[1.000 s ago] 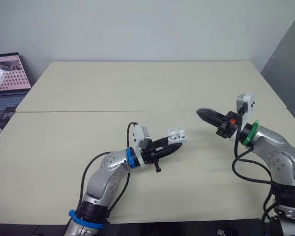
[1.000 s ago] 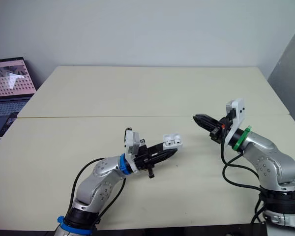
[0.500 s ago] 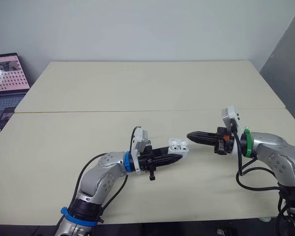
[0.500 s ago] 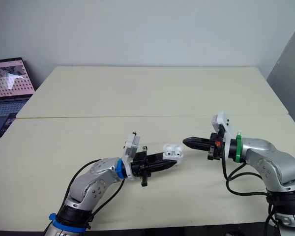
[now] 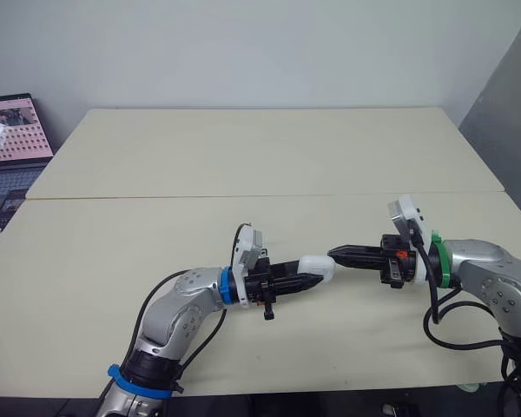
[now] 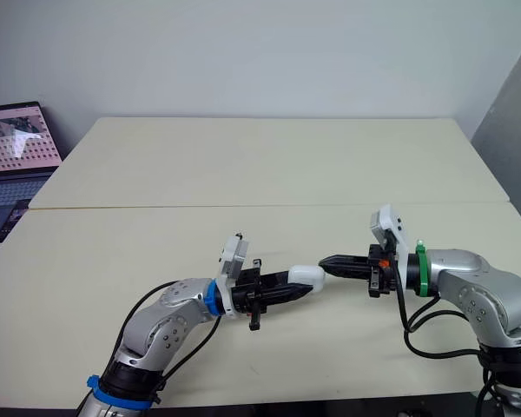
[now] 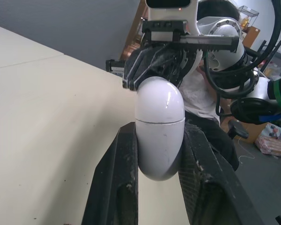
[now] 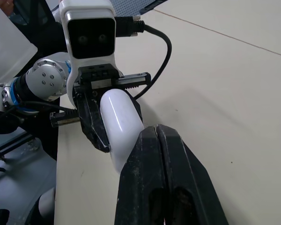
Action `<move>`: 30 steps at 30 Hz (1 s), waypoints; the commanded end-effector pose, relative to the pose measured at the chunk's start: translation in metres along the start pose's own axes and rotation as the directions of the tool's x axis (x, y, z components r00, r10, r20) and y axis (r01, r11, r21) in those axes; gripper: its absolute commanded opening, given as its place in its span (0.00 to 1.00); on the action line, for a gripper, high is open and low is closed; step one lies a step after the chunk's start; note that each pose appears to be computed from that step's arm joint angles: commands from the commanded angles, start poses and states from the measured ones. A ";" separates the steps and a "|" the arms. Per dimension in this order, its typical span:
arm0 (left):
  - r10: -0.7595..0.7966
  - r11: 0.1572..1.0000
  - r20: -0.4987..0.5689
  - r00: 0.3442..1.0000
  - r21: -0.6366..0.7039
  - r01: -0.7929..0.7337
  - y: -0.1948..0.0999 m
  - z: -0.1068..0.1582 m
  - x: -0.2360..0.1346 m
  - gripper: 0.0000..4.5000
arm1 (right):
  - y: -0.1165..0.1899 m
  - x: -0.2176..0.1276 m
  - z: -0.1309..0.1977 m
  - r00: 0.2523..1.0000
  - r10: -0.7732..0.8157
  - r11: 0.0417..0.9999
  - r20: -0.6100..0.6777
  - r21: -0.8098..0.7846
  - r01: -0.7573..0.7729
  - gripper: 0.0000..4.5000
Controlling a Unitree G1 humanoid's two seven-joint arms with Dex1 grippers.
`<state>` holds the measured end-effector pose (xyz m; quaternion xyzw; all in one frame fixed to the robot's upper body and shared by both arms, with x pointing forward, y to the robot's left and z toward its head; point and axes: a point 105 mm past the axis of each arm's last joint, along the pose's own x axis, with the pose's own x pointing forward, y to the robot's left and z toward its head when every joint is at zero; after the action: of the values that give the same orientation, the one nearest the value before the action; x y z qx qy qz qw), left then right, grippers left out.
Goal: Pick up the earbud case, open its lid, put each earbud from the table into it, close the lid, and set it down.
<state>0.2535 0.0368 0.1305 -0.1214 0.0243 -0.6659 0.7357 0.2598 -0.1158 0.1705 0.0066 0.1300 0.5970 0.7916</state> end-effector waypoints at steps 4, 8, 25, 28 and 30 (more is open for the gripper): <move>0.017 0.999 -0.003 1.000 0.034 -0.017 0.002 0.006 0.002 0.17 | 0.013 0.003 0.016 0.996 0.067 0.997 0.062 -0.048 -0.065 0.01; 0.105 0.994 -0.037 0.994 0.013 -0.105 0.014 0.001 0.002 0.17 | 0.004 -0.001 0.018 0.996 0.004 0.998 0.088 -0.067 0.002 0.01; 0.267 0.941 -0.299 0.916 -0.127 -0.315 0.047 -0.035 0.002 0.33 | -0.056 -0.042 -0.038 0.885 -0.463 0.865 0.050 -0.190 0.464 0.00; 0.291 0.937 -0.277 0.916 -0.112 -0.332 0.051 -0.029 -0.002 0.53 | -0.053 -0.045 -0.046 0.879 -0.474 0.865 0.056 -0.159 0.477 0.00; 0.314 0.935 -0.266 0.911 -0.080 -0.346 0.051 -0.028 -0.009 0.66 | -0.051 -0.046 -0.056 0.874 -0.483 0.861 0.050 -0.157 0.485 0.00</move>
<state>0.2939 0.0393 0.0798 -0.0829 0.2099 -0.5406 0.8104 0.2866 -0.1823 0.1082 -0.0760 0.1017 0.3895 0.9122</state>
